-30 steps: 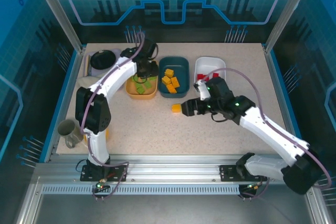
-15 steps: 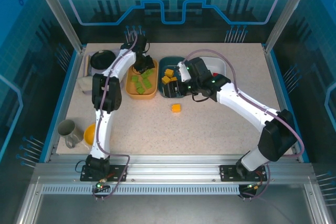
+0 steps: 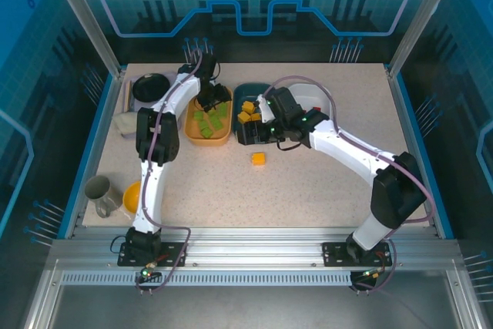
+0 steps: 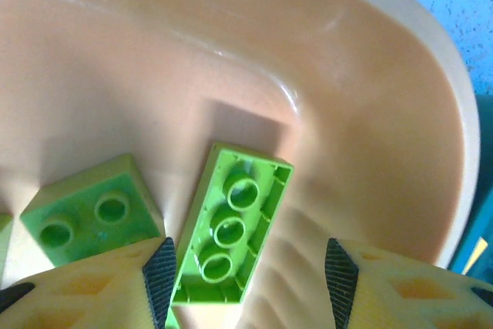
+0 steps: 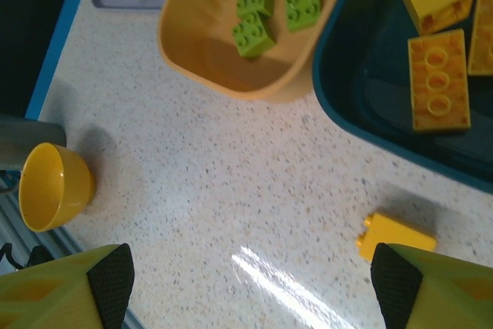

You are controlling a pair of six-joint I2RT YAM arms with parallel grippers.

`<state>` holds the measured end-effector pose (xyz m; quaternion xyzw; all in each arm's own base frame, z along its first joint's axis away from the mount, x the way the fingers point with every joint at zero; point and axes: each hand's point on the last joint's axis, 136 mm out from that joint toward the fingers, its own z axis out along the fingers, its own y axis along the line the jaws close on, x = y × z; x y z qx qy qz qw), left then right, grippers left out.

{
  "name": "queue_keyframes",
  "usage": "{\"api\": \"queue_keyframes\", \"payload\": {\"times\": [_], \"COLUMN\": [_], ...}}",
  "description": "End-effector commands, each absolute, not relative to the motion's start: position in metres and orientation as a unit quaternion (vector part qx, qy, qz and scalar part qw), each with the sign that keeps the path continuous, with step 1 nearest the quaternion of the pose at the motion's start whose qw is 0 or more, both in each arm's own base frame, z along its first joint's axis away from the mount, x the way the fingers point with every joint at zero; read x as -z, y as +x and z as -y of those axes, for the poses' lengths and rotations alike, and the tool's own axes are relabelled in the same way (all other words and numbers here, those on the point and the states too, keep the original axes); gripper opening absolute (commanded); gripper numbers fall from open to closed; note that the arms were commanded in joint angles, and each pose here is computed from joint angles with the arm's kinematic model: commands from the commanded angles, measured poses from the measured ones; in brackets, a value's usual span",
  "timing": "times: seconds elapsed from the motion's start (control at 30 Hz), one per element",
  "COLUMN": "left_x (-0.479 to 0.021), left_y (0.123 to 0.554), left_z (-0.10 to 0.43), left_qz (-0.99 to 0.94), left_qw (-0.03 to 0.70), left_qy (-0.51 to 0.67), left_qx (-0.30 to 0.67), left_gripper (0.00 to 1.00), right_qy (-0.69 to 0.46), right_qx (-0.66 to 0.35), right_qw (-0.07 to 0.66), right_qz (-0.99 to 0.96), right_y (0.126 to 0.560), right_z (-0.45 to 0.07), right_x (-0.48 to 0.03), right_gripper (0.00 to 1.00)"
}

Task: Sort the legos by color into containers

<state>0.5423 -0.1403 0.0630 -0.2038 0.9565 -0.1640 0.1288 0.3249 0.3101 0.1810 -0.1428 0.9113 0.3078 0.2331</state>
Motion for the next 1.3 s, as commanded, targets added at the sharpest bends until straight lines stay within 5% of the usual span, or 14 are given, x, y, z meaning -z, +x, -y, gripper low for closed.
{"api": "queue_keyframes", "payload": {"times": [0.0, 0.13, 0.3, 0.6, 0.77, 1.27], "left_x": [-0.123, -0.161, -0.202, -0.203, -0.199, -0.198], "left_y": [0.534, 0.512, 0.453, 0.311, 0.262, 0.227], "left_z": [0.145, 0.143, 0.148, 0.132, 0.12, 0.113], "left_qz": [-0.946, -0.934, -0.92, -0.9, -0.892, -0.882], "left_qw": [0.165, 0.19, 0.215, 0.206, 0.214, 0.224], "left_qy": [-0.204, -0.223, -0.235, -0.264, -0.274, -0.278], "left_qx": [0.19, 0.202, 0.23, 0.279, 0.291, 0.307], "left_gripper": [0.59, 0.59, 0.64, 0.76, 0.89, 0.89], "right_qy": [-0.157, -0.153, -0.111, -0.097, -0.094, -0.081], "right_qx": [-0.322, -0.289, -0.165, -0.09, -0.071, -0.038], "right_qw": [0.27, 0.276, 0.196, 0.157, 0.142, 0.156], "right_qz": [-0.894, -0.904, -0.96, -0.979, -0.983, -0.984], "right_y": [0.323, 0.325, 0.321, 0.306, 0.303, 0.323], "right_z": [-0.324, -0.321, -0.29, -0.279, -0.279, -0.282], "right_x": [-0.19, -0.171, -0.114, -0.065, -0.046, -0.025], "right_gripper": [0.83, 0.84, 0.89, 0.93, 0.87, 0.52]}}
